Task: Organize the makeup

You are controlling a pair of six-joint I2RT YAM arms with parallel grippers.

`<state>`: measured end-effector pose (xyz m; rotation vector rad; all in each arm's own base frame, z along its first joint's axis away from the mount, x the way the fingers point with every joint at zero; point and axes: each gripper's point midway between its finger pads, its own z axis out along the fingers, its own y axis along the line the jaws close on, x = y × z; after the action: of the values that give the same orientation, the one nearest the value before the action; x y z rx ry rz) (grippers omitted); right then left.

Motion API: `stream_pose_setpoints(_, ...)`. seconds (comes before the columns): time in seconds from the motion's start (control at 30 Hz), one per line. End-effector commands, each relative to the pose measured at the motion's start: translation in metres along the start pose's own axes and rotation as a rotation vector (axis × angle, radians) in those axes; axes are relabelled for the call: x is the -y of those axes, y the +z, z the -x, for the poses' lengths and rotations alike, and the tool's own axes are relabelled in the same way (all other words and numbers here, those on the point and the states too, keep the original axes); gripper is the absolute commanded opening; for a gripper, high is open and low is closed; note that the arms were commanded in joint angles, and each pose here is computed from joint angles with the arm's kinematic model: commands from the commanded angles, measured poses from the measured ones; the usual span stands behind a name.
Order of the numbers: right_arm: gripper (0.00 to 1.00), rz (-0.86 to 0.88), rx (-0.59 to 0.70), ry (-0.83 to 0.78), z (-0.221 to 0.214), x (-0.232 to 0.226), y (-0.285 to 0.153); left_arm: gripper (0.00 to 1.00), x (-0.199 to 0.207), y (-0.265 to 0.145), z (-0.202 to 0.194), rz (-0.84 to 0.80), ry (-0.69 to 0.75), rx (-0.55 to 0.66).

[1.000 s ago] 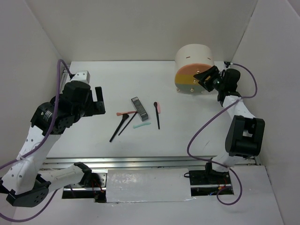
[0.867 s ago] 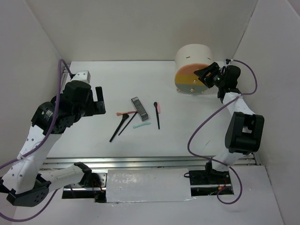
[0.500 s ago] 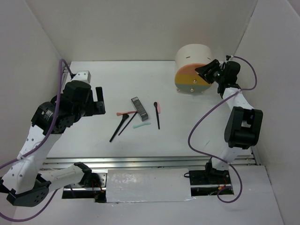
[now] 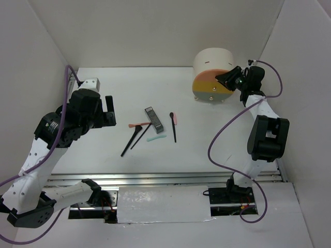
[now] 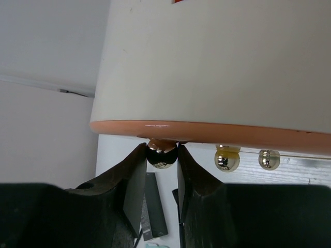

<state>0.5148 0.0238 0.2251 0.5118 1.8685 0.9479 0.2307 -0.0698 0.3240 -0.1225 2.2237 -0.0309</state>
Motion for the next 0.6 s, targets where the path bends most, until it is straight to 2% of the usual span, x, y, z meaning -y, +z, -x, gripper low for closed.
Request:
stream_pose_setpoints(0.0,0.27,0.048,0.037,-0.099,0.019,-0.016,-0.008,0.99,0.0,-0.008,0.011,-0.018,-0.008,0.045)
stream_pose_setpoints(0.23,0.26,0.081,-0.028,-0.122,-0.001,-0.012,-0.021,1.0,0.003,-0.008,0.013,-0.03,0.0,0.05)
stream_pose_setpoints(0.57,0.27,0.138,-0.034,-0.136,-0.027,-0.029,-0.061,0.99,0.005,-0.012,0.013,-0.056,-0.008,0.057)
